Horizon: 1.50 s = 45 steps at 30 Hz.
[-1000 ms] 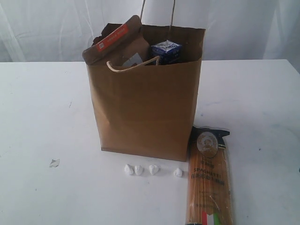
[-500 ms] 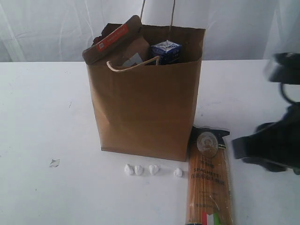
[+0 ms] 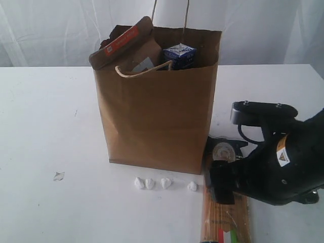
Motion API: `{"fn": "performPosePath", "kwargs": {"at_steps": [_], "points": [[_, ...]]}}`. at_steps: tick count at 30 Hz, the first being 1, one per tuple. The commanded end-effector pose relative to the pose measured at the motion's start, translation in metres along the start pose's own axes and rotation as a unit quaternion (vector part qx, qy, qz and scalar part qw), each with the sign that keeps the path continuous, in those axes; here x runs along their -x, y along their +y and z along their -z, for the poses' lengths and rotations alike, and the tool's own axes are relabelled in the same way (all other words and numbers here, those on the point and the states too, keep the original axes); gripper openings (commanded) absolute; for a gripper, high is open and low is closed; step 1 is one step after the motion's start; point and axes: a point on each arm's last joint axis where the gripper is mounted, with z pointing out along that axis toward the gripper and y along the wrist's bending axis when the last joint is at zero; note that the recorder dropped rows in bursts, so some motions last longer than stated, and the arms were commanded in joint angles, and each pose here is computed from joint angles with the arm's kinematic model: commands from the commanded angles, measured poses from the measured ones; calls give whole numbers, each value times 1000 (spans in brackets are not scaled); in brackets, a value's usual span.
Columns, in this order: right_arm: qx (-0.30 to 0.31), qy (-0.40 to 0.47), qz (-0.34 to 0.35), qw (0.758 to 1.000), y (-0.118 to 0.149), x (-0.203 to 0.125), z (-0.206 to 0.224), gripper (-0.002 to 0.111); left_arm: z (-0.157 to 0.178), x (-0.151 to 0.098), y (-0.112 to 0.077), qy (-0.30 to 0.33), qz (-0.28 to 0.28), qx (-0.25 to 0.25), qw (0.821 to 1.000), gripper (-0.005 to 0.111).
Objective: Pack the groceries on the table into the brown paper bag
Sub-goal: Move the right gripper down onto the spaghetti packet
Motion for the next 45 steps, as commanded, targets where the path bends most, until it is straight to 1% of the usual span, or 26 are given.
{"fn": "performPosePath", "kwargs": {"at_steps": [1,6,13,18,24,32,35,40,43,45], "points": [[8,-11,-3,1000,7,3,-17,90,0,-1,0,-2,6,0,1000,0],[-5,13,9,1000,12,2,-40,90,0,-1,0,-2,6,0,1000,0],[-25,34,-6,999,9,-4,-73,90,0,-1,0,-2,6,0,1000,0],[-43,42,-9,998,5,-7,-88,90,0,-1,0,-2,6,0,1000,0],[-38,39,-18,998,8,-6,-103,90,0,-1,0,-2,6,0,1000,0],[-61,72,-22,995,1,-17,-117,88,0,-1,0,-2,6,0,1000,0],[-80,96,-21,992,-8,-29,-119,81,0,-1,0,-2,6,0,1000,0],[-110,130,-46,984,-28,-59,-118,58,0,-1,0,-2,6,0,1000,0],[-101,123,-64,985,-37,-72,-113,40,0,-1,0,-2,6,0,1000,0],[-84,109,-72,988,-41,-79,-109,23,0,-1,0,-2,6,0,1000,0]]}}
